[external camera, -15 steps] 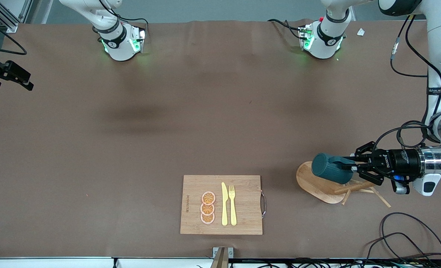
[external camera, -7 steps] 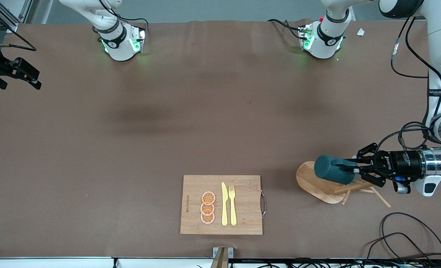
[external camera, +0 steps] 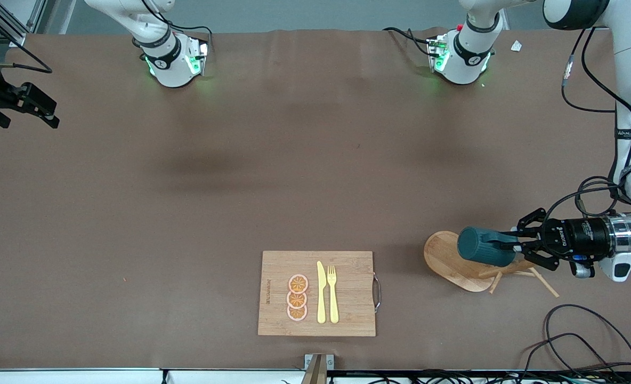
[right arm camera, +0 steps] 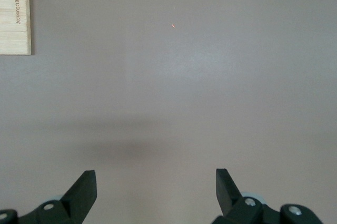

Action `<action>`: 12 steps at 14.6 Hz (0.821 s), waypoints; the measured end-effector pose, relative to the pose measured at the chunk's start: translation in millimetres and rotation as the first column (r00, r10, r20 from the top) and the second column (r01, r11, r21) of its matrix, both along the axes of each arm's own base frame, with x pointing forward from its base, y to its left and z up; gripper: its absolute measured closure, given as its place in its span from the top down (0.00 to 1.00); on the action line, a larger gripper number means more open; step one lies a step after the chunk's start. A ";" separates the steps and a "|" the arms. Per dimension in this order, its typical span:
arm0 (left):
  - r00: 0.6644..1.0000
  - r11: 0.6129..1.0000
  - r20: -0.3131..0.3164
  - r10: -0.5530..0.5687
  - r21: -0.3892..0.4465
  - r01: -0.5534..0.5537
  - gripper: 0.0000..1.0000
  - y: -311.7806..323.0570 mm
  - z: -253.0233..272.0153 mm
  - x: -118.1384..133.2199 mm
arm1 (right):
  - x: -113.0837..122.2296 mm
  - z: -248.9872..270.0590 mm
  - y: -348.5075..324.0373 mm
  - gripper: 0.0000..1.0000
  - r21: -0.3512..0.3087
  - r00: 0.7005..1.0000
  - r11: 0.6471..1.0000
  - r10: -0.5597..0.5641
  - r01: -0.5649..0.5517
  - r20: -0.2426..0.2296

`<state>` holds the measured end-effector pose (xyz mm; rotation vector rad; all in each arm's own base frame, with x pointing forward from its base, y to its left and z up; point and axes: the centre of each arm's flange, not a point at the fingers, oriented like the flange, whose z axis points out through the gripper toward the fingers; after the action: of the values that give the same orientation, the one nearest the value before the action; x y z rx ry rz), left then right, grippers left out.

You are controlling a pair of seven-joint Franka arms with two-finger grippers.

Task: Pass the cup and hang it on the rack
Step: 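Hang the mug handle on a rack peg with the left gripper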

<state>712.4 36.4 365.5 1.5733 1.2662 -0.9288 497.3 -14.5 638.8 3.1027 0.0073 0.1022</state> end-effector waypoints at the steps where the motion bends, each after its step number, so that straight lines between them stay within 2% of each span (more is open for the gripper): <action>1: 1.000 1.000 -0.003 0.005 0.003 -0.005 0.21 2.9 -2.9 0.1 | 0.0 0.0 0.5 1.00 0.000 1.000 1.000 0.001 -0.001 0.000; 12: 1.000 0.999 -0.005 0.028 0.019 -0.028 0.21 19.4 -6.0 -0.2 | -0.6 -0.6 1.3 1.00 0.000 1.000 1.000 0.001 -0.001 -0.007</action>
<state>712.2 55.8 359.5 1.5643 1.3015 -0.9065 496.7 -13.2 638.1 3.1028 0.0098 0.0919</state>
